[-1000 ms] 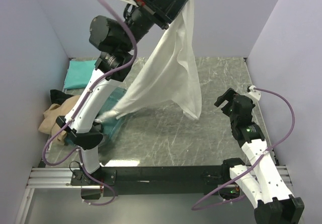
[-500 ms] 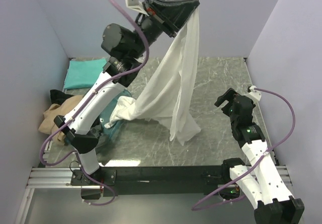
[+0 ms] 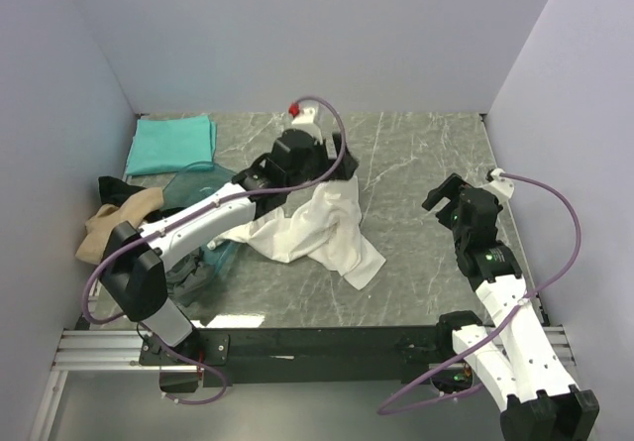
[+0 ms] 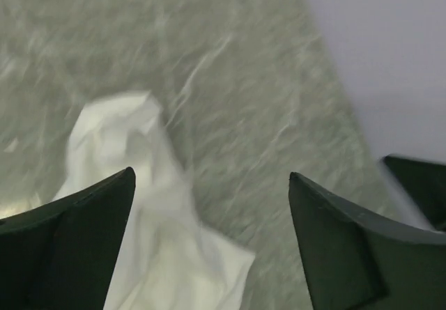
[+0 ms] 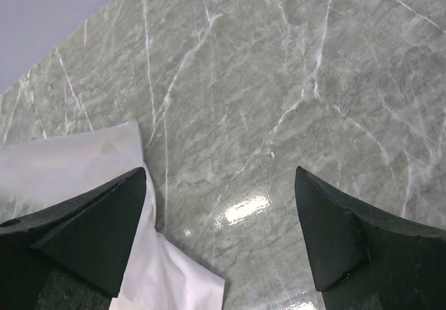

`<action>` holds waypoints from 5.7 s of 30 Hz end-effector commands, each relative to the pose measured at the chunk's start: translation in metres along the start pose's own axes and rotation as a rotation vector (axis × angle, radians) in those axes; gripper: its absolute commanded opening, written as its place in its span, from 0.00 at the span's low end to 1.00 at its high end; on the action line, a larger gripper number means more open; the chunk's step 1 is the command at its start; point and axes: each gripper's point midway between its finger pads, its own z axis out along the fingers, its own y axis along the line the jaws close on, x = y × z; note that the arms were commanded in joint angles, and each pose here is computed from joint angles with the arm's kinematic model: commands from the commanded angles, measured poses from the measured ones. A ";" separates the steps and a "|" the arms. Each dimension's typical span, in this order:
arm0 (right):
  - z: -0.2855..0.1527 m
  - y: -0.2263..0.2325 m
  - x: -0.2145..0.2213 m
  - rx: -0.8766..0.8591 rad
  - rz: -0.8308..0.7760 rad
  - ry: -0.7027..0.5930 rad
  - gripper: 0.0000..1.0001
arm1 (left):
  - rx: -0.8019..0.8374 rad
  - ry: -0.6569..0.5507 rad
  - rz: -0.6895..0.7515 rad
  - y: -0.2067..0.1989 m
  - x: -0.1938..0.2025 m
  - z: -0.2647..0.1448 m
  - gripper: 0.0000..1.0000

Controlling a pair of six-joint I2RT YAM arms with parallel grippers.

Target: Fold and stack the t-shirts

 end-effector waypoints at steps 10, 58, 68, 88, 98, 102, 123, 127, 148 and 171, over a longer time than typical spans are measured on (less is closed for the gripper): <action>0.007 0.002 0.000 -0.001 0.000 -0.003 0.93 | -0.602 0.287 -0.001 0.123 0.110 -0.107 0.99; 0.008 -0.005 0.005 0.030 0.001 0.010 0.93 | -0.753 -0.020 -0.151 0.145 0.027 -0.133 0.99; 0.014 -0.002 0.011 0.030 -0.008 0.044 0.92 | -1.480 -0.542 -0.584 0.351 -0.035 -0.334 0.99; 0.012 -0.005 0.009 0.034 -0.014 0.032 0.92 | -1.694 -0.328 -0.705 0.418 0.034 -0.344 0.90; 0.010 -0.005 0.006 0.036 -0.012 0.019 0.92 | -1.631 -0.393 -0.676 0.407 0.007 -0.349 0.01; 0.011 -0.005 0.007 0.041 -0.012 0.022 0.92 | -1.569 -0.565 -0.635 0.378 -0.044 -0.370 0.01; 0.010 -0.009 0.007 0.055 -0.015 0.019 0.91 | -0.975 -0.581 -0.449 0.234 -0.108 -0.280 0.01; 0.011 -0.009 0.008 0.055 -0.013 0.019 0.91 | -1.098 -0.482 -0.488 0.269 -0.058 -0.261 0.01; 0.008 -0.012 0.005 0.070 -0.017 0.008 0.91 | -1.583 -0.306 -0.762 0.437 0.091 -0.310 0.01; 0.008 -0.012 0.002 0.071 -0.030 0.005 0.91 | -1.617 -0.606 -0.894 0.443 0.008 -0.365 0.43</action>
